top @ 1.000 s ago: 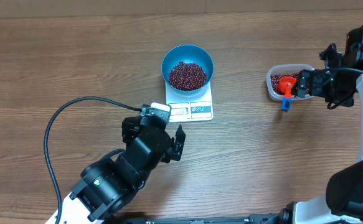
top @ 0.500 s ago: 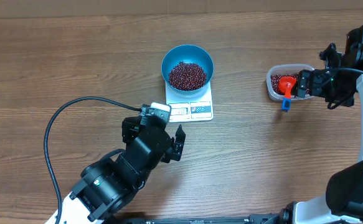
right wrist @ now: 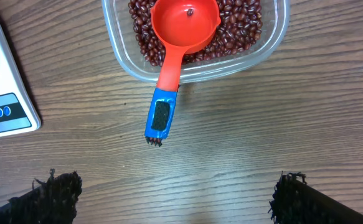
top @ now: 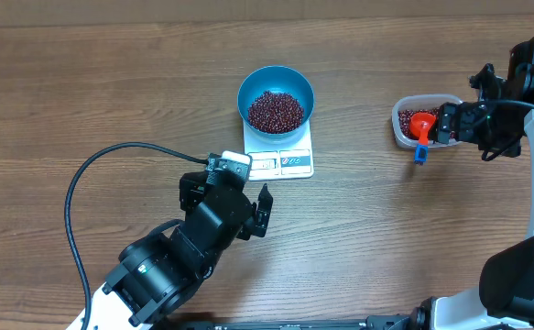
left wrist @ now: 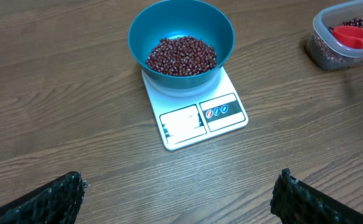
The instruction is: Scoop item into bowl and weigh 150g on scale
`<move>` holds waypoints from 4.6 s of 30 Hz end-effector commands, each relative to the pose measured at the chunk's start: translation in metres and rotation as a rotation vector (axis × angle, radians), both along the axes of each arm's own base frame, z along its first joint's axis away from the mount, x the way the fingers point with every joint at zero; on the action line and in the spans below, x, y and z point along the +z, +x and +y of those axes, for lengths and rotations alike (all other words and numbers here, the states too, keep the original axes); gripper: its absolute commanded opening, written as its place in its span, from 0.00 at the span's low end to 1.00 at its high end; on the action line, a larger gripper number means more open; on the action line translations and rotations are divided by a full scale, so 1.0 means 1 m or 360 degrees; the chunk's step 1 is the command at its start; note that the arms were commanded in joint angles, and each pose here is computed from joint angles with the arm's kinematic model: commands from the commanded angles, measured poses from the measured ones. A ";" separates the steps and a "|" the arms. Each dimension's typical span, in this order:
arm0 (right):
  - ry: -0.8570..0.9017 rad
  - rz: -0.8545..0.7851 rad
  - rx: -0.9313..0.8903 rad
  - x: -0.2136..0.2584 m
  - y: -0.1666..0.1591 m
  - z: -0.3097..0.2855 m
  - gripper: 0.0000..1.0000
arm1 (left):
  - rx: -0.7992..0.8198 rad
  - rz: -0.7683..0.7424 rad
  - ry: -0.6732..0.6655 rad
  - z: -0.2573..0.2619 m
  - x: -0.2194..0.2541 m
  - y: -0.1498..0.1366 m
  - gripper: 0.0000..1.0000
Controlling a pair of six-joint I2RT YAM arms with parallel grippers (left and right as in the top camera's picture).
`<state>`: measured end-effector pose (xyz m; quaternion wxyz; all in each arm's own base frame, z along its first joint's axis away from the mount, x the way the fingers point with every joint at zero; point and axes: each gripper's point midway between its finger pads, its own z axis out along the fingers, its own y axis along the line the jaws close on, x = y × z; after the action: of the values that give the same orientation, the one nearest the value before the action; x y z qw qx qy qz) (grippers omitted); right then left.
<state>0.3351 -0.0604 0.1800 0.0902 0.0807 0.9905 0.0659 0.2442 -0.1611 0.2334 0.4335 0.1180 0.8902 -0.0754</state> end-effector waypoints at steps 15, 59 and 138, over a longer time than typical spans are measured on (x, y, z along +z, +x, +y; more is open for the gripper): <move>-0.0029 -0.0068 0.0008 0.013 0.003 -0.001 1.00 | 0.0020 0.0013 -0.0011 0.001 -0.003 0.001 1.00; -0.0029 -0.0068 0.0008 0.013 0.003 -0.001 1.00 | 0.0414 0.0491 -0.0052 -0.040 -0.121 0.034 1.00; -0.0035 -0.0090 0.0008 0.014 0.007 -0.002 1.00 | 0.0516 0.0538 -0.0061 -0.039 -0.149 0.038 1.00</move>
<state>0.3378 -0.0611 0.1804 0.0959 0.0800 0.9901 0.0647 0.2813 -0.2061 0.0894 0.2872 -0.0346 0.9559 -0.0504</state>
